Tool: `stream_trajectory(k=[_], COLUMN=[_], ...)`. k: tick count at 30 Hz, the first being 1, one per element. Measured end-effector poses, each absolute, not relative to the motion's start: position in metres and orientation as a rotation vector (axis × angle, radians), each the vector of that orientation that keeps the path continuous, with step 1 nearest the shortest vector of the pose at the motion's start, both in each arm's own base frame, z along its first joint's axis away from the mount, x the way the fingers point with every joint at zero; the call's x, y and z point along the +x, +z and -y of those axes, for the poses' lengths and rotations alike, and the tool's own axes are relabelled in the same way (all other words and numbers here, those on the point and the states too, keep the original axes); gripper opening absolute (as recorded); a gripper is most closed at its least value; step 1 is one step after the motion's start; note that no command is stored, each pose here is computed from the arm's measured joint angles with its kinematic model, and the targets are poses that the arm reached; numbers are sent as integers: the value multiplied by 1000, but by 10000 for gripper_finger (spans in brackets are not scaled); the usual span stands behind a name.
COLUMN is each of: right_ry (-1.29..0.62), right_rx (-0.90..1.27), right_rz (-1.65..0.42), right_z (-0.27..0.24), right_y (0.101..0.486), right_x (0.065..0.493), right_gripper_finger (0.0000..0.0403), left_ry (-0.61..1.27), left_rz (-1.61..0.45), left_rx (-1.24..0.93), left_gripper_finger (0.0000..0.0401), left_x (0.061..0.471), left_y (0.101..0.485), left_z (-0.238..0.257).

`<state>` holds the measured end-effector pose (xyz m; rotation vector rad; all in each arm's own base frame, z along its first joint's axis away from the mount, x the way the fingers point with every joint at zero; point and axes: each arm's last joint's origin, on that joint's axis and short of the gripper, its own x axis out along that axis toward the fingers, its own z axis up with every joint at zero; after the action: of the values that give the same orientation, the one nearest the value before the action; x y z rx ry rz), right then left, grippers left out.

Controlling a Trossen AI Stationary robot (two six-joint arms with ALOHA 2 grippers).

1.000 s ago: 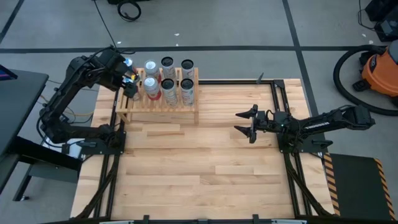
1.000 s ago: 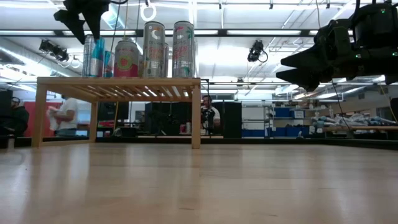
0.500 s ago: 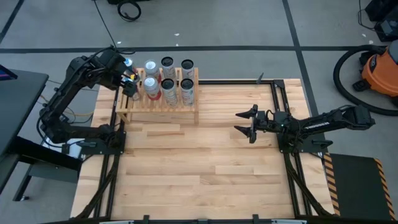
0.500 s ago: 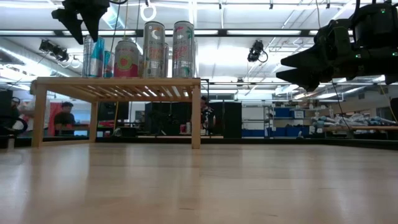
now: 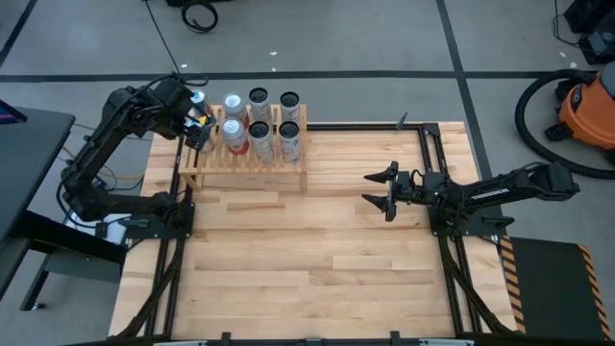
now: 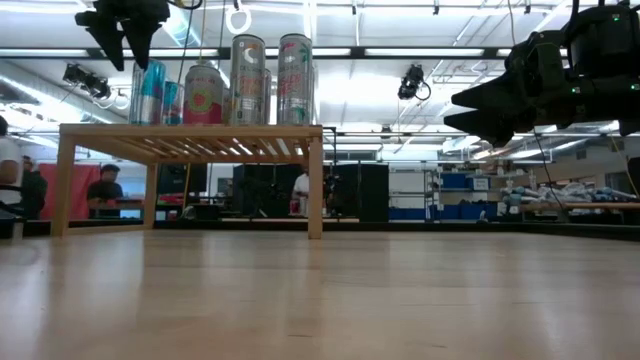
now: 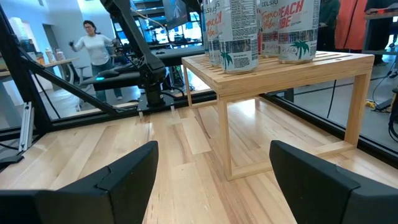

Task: Place canned beverage on shelf
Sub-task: Adjust the blue soda can

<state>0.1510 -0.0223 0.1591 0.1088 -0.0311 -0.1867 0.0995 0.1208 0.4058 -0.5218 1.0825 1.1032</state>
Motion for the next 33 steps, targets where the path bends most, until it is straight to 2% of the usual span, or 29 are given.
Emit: stream_trajectory(k=[6, 12, 33], right_ry=[-187, -187, -187], right_rx=[109, 109, 109], right_rz=[31, 31, 31], right_z=[22, 22, 22], right_y=[159, 159, 159], right_x=[151, 151, 151], right_gripper_finger=[317, 317, 317], left_ry=[1096, 995, 1122], left_rz=[-1085, -1046, -868], left_rx=[-518, -582, -649], left_gripper_finger=[311, 311, 311], left_x=[99, 100, 110], left_y=[406, 407, 411], left_z=[-121, -114, -126])
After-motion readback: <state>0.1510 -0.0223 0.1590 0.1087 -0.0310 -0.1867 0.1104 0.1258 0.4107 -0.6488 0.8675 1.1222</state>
